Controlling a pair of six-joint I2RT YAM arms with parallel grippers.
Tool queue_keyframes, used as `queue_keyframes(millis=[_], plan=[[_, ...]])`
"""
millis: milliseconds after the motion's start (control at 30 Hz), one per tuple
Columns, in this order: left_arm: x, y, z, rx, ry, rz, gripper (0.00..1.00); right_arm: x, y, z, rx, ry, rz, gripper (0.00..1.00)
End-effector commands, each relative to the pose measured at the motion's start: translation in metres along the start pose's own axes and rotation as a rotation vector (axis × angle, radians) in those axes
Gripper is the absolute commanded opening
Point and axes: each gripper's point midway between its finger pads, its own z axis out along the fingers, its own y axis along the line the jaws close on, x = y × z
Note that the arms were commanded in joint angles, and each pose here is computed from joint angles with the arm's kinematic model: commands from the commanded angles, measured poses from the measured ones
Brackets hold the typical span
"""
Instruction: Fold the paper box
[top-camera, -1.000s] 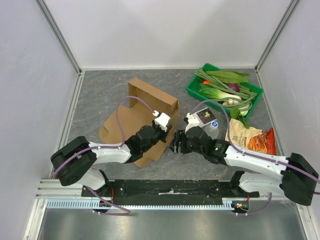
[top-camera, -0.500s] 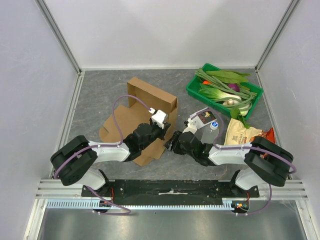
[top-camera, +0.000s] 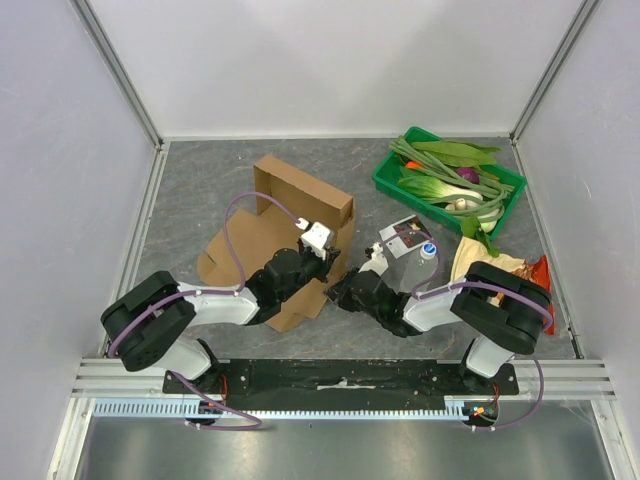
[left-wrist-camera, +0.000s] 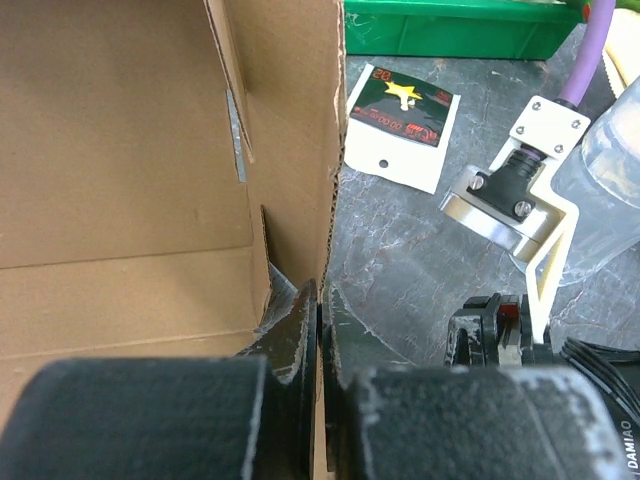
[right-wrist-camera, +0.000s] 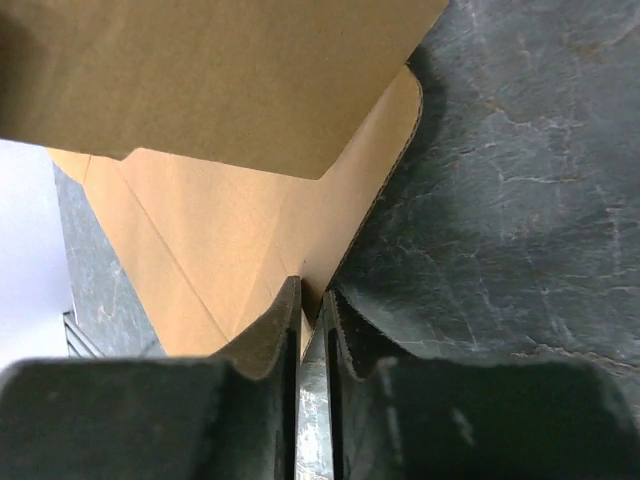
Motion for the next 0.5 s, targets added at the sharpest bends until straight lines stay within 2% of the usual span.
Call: queue_keyframes(millis=[0, 67, 267, 467], plan=[[-0.014, 0.002, -0.003, -0.004, -0.064, -0.032, 0.02, -0.016, -0.006, 0.005, 0.048, -0.092, 0.011, 0.09], [-0.013, 0.003, -0.003, -0.006, -0.062, -0.026, 0.02, -0.015, -0.018, 0.004, 0.099, -0.093, -0.009, 0.00], [-0.011, 0.011, -0.003, -0.035, -0.048, 0.017, 0.02, -0.014, -0.047, -0.004, 0.191, -0.063, -0.118, 0.00], [-0.006, 0.029, -0.004, -0.100, -0.023, 0.078, 0.02, -0.012, -0.075, -0.012, 0.195, 0.100, -0.235, 0.00]])
